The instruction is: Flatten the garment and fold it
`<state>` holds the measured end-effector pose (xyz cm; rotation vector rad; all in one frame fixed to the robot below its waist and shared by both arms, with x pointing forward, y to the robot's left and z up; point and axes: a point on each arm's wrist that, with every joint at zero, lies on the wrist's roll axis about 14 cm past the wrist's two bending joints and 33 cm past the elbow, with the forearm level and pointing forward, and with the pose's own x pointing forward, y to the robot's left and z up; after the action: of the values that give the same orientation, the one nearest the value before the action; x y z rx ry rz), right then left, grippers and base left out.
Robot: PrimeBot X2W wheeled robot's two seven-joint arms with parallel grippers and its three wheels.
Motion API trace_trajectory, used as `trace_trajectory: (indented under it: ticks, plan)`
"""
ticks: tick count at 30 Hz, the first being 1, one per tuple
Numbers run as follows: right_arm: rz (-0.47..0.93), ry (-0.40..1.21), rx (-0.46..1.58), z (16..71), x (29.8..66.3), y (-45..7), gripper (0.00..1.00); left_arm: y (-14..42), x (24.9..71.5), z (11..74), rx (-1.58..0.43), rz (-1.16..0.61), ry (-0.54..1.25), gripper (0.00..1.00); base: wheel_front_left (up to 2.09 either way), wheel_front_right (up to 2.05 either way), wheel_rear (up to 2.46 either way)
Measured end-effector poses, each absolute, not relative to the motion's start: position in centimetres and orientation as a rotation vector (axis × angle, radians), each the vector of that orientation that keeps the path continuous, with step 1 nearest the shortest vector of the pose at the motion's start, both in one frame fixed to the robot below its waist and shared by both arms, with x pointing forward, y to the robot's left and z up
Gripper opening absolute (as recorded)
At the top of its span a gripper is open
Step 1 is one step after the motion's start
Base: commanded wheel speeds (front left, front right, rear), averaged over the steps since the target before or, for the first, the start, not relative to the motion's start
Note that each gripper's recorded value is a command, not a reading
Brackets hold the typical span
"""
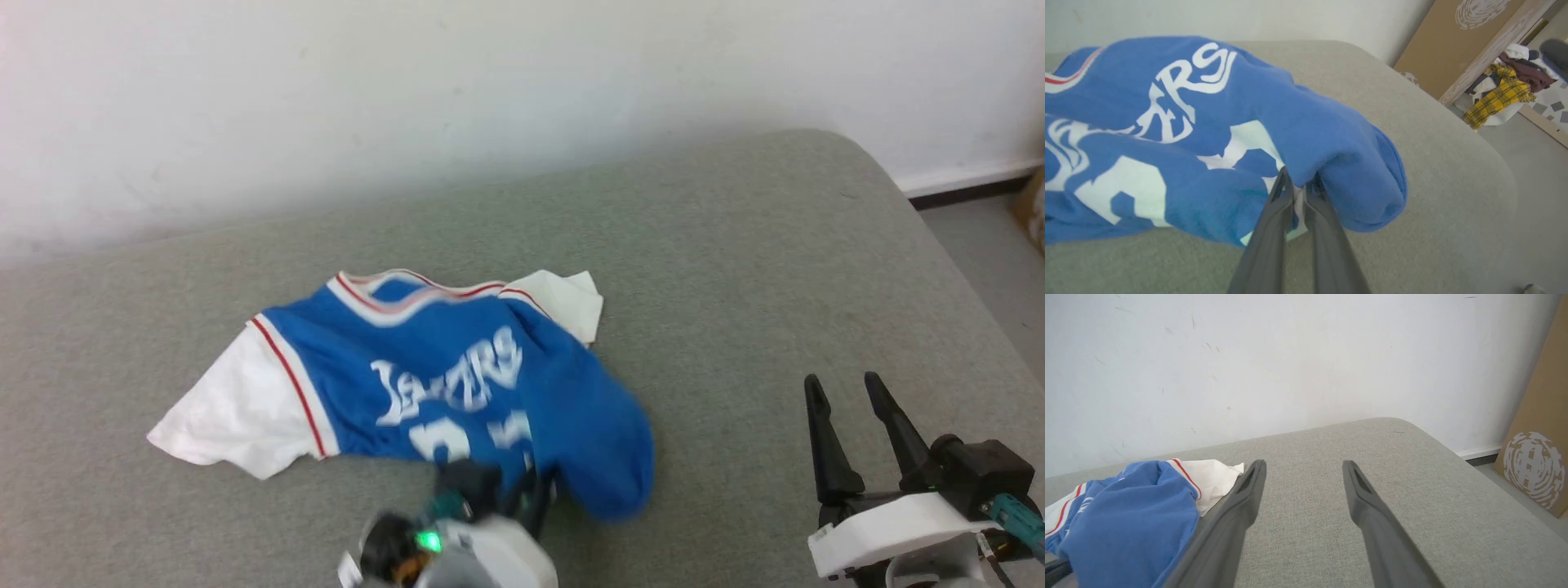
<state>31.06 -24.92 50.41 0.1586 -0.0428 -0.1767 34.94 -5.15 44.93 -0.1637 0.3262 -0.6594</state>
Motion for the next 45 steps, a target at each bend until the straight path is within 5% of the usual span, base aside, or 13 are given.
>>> trace_trajectory:
  ticks: [6,7,8,9,17,26,38,45]
  plan:
    - [-0.175,-0.039,0.147,50.4,31.1,-24.9,1.00,-4.9,30.2,41.0,-0.068,-0.740,0.465,0.00,0.00,0.00,0.00]
    - [-0.170,-0.039,0.145,50.4,31.2,-24.8,1.00,-5.0,29.8,41.0,-0.066,-0.747,0.466,0.06,0.00,0.00,0.00]
    - [-0.164,-0.040,0.142,50.5,31.4,-24.6,1.00,-5.1,29.5,41.1,-0.066,-0.752,0.465,0.62,0.00,0.00,0.00]
    - [-0.160,-0.042,0.141,50.5,31.5,-24.5,1.00,-5.3,29.3,41.5,-0.077,-0.761,0.451,1.00,0.00,0.00,0.00]
    - [-0.123,-0.050,0.132,51.2,32.2,-23.6,1.00,-4.6,31.6,48.6,-0.239,-0.680,0.108,1.00,0.00,0.00,0.00]
    - [-0.077,-0.048,0.125,51.6,32.8,-22.4,1.00,2.7,36.6,53.7,-0.270,-0.403,-0.107,1.00,0.00,0.00,0.00]
    - [-0.058,-0.034,0.127,51.3,33.0,-21.8,1.00,17.0,37.8,53.0,-0.153,-0.018,-0.135,1.00,0.00,0.00,0.00]
    - [-0.018,0.046,0.113,49.2,34.3,-20.5,1.00,20.0,36.5,52.7,-0.114,0.059,-0.134,1.00,0.00,0.00,0.00]
